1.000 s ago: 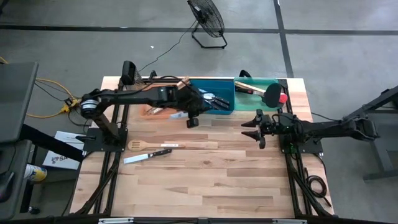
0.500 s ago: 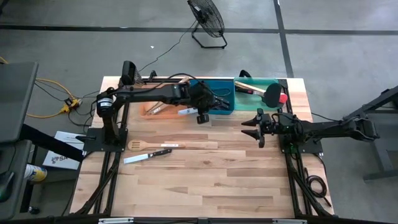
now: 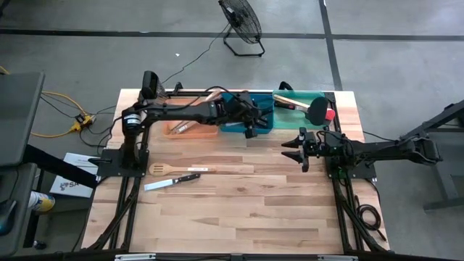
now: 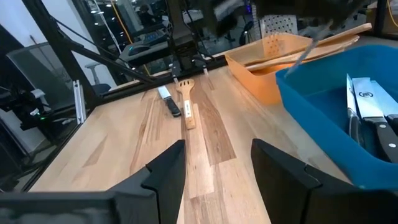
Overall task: Pick & Place Kitchen Items
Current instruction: Put the knife into the blue bin
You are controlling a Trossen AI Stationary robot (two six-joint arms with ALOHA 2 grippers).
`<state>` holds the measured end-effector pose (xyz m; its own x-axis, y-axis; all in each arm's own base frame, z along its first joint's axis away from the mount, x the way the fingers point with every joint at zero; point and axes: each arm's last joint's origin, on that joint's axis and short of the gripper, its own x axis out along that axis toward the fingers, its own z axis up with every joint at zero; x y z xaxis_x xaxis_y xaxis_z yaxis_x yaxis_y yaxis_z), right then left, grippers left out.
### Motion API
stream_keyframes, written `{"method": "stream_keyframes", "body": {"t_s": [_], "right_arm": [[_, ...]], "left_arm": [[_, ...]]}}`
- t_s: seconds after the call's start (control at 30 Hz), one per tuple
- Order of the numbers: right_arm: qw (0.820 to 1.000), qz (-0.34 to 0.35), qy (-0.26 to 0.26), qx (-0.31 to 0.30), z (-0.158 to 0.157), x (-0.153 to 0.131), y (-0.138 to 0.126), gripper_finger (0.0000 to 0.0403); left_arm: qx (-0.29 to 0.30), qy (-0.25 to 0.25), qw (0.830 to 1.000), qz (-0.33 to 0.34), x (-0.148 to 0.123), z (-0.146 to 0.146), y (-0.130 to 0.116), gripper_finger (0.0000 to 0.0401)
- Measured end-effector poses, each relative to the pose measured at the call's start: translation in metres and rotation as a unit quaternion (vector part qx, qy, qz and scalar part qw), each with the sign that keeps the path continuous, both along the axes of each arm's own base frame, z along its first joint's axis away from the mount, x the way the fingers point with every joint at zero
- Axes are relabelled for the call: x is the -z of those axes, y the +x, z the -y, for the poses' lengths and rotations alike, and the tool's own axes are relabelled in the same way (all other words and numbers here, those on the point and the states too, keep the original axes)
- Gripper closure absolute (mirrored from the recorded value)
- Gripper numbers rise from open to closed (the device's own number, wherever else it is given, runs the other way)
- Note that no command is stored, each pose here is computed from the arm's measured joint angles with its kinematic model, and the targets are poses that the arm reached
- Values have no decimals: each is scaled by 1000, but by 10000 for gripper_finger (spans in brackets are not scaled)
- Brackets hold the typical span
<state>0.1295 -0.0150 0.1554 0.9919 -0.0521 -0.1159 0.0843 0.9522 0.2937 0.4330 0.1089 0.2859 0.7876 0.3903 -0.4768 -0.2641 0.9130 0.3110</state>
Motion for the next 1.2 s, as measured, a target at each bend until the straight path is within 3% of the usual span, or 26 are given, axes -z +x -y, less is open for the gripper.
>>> {"method": "stream_keyframes", "body": {"t_s": [0.3,0.73,1.2], "right_arm": [[1000,-10,1,1,0,2,0,229],[1000,-10,1,0,0,2,0,229],[1000,-11,2,0,0,3,0,229]], "left_arm": [[-39,41,998,-22,18,-22,4,319],[-64,12,996,-65,49,-64,-2,319],[-92,-35,994,-45,54,-75,-5,319]]}}
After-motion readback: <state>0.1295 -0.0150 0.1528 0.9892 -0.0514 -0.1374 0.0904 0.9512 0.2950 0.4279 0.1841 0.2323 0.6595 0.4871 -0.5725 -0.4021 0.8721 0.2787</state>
